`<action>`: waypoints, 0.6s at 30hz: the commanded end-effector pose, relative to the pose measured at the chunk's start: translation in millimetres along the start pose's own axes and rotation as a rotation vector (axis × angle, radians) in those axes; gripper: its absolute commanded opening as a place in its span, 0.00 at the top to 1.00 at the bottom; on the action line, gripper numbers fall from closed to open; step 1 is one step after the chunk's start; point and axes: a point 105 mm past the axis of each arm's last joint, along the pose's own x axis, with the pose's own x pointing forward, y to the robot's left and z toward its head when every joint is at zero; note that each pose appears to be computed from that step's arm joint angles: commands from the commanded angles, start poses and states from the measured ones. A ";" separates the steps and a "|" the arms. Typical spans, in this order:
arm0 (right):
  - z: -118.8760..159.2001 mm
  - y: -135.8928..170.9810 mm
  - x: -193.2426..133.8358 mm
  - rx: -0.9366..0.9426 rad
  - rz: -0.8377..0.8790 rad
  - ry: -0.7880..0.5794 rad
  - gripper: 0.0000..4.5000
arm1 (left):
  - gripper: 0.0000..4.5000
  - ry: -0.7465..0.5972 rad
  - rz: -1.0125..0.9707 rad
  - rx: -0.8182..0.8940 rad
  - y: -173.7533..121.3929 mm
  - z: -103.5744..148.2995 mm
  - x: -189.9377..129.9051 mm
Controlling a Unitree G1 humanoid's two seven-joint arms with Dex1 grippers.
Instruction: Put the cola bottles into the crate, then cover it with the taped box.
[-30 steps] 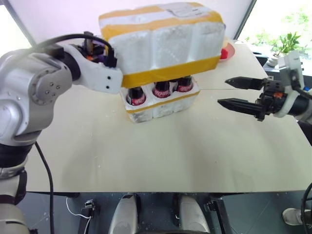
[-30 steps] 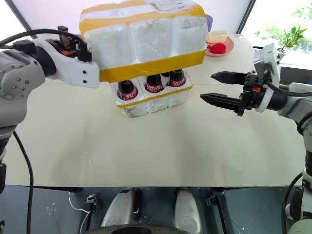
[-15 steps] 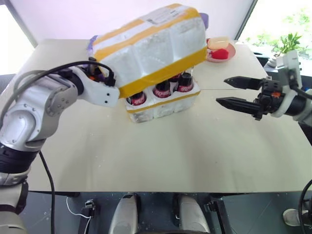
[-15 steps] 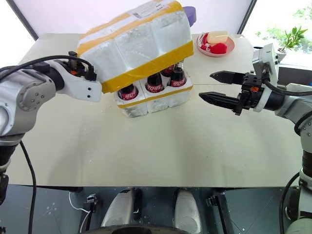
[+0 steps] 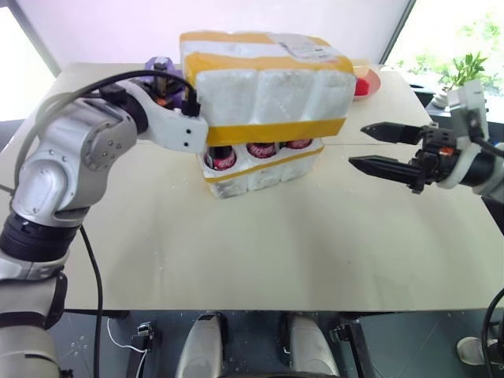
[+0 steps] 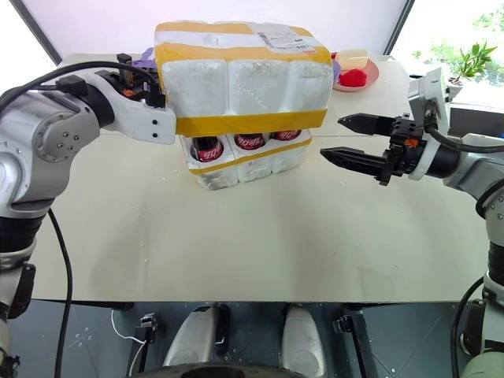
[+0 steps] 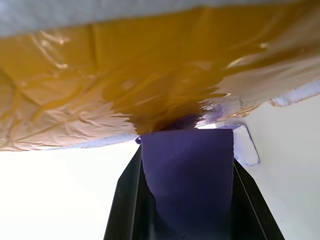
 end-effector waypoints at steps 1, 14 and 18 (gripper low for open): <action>16.3 2.8 -2.1 -0.039 0.014 -0.042 0.00 | 0.91 -0.003 0.015 0.024 1.0 1.9 -9.7; 14.3 5.3 -2.0 -0.034 0.019 -0.031 0.00 | 0.91 0.020 -0.008 0.041 -23.5 2.4 -4.2; 14.5 5.3 -3.1 -0.031 0.017 -0.031 0.00 | 0.60 0.029 -0.024 0.005 -28.4 1.9 -5.7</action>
